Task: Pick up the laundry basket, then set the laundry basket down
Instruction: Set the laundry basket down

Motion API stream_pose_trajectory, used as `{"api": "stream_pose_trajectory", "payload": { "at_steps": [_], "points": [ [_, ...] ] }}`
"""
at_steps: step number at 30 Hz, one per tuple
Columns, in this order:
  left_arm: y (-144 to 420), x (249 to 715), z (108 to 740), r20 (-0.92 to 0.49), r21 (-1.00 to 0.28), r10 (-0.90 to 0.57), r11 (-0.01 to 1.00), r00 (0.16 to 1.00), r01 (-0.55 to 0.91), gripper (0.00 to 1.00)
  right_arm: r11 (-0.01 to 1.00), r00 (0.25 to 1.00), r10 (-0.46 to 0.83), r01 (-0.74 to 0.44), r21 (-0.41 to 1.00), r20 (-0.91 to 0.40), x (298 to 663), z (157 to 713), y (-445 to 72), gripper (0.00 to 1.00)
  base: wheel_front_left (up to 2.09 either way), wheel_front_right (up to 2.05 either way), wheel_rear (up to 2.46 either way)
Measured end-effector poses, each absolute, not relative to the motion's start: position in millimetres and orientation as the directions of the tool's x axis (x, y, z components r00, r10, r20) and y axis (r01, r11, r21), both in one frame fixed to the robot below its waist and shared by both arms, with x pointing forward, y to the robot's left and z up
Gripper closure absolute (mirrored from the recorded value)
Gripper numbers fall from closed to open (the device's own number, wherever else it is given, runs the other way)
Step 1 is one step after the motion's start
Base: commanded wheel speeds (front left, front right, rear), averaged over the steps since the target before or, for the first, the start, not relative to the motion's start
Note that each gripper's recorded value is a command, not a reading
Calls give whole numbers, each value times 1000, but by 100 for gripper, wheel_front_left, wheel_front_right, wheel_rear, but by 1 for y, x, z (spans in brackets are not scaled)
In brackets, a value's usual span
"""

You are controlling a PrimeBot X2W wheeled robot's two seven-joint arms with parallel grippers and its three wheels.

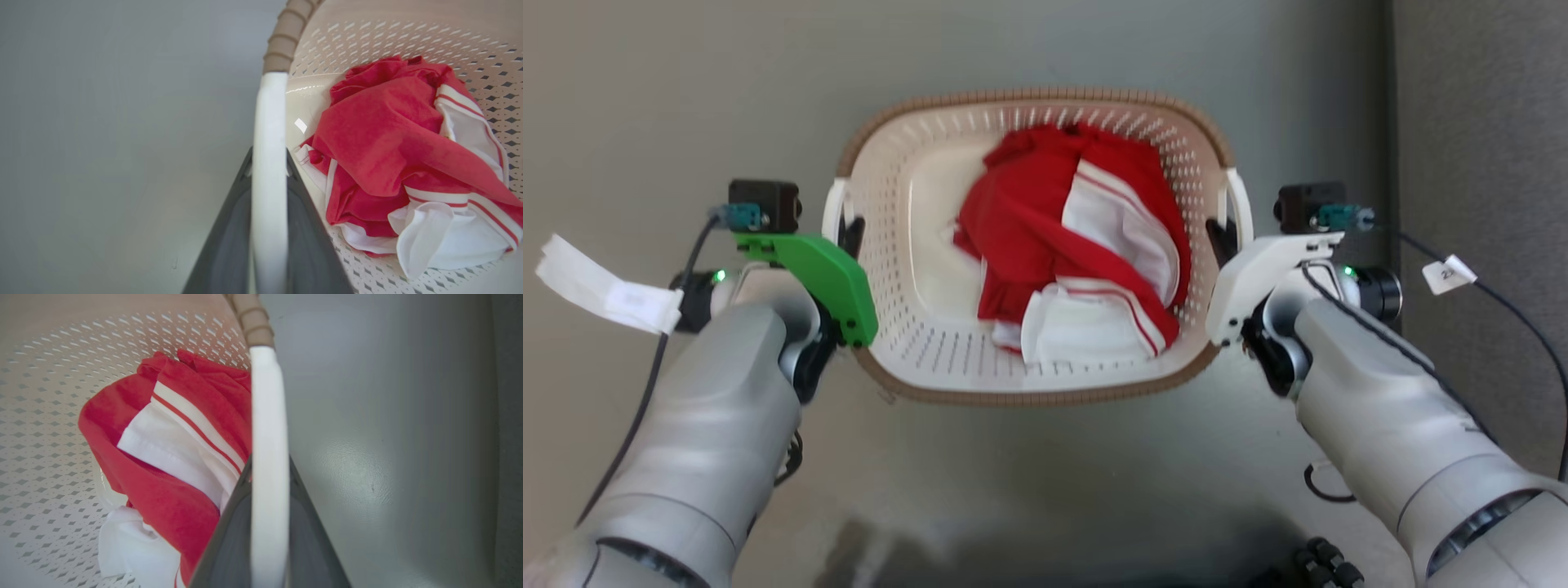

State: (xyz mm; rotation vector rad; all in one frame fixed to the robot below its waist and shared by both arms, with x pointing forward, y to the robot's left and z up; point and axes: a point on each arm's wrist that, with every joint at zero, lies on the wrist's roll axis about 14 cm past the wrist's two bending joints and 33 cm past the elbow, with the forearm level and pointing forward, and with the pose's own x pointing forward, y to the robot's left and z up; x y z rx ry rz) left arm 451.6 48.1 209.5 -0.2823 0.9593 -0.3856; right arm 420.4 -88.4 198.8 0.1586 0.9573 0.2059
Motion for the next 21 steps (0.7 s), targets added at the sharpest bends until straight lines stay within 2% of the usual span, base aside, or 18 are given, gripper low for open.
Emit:
{"api": "stream_pose_trajectory", "payload": {
  "at_steps": [5,21],
  "points": [
    [48,461,193,-726,-402,-439,895,529,192,100,971,552,234,-90,221,-800,428,179,-90,100,0,0,0],
    [49,450,148,-758,-409,-430,899,491,156,100,973,478,225,-70,219,-849,415,131,-91,100,0,0,0]
  ]
}}
